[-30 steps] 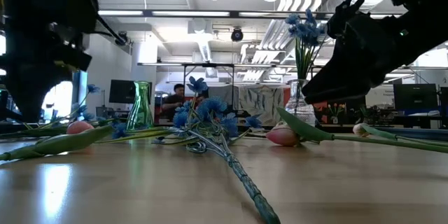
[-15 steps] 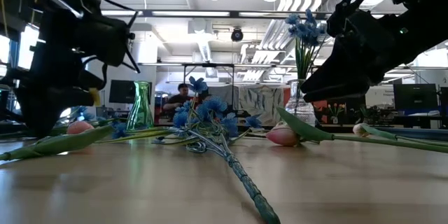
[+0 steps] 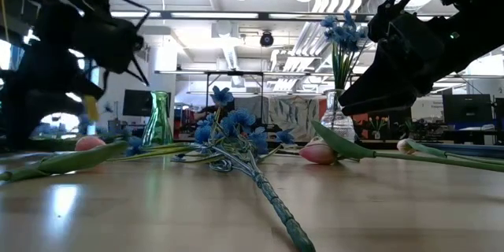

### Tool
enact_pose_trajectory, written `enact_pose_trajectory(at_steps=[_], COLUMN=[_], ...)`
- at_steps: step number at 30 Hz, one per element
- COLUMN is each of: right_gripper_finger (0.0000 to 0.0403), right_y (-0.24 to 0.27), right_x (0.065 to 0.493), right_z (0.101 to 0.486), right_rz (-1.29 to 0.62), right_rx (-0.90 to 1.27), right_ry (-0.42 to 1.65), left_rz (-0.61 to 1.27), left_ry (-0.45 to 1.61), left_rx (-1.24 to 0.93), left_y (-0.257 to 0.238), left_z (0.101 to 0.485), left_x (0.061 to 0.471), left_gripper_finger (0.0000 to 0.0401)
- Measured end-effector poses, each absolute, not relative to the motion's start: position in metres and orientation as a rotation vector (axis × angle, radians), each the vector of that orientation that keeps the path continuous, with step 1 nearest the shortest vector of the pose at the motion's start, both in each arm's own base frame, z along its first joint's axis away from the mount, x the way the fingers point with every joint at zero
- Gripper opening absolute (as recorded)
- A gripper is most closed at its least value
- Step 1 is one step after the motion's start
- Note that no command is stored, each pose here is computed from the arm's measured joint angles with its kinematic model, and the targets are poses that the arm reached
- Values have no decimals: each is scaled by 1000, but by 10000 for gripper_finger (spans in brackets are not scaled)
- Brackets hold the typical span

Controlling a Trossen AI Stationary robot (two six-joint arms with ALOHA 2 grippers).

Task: Sort flowers into vase by color
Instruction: Put the middle left blue flowers into the transparent vase

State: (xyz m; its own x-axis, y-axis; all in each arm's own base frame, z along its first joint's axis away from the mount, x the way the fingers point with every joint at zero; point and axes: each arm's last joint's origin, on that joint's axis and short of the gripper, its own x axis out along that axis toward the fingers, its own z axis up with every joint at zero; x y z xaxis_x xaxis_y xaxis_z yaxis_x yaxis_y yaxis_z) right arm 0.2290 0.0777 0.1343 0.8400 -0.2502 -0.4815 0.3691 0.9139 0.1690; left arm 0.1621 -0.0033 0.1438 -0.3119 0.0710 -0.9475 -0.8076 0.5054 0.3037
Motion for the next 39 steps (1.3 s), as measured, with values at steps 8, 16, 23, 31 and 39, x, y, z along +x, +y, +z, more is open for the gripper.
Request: enact_pose_trajectory(at_steps=[8, 16, 23, 31, 39], right_gripper_finger=[243, 243, 243, 243, 233], right_y=[78, 78, 84, 96, 119], right_x=[229, 229, 237, 260, 320], right_z=[134, 134, 149, 166, 190], right_rz=[-332, -332, -166, 5, -52], right_rx=[259, 259, 224, 131, -47], right_ry=[473, 471, 362, 141, 79], left_rz=[793, 516, 112, -19, -83], left_ry=[1412, 951, 477, 198, 78], left_rx=[-638, -542, -238, 42, 70], left_y=[-21, -41, -71, -87, -84], left_z=[194, 243, 277, 276, 259], left_x=[161, 164, 204, 257, 292], left_gripper_finger=[3, 3, 3, 3, 3])
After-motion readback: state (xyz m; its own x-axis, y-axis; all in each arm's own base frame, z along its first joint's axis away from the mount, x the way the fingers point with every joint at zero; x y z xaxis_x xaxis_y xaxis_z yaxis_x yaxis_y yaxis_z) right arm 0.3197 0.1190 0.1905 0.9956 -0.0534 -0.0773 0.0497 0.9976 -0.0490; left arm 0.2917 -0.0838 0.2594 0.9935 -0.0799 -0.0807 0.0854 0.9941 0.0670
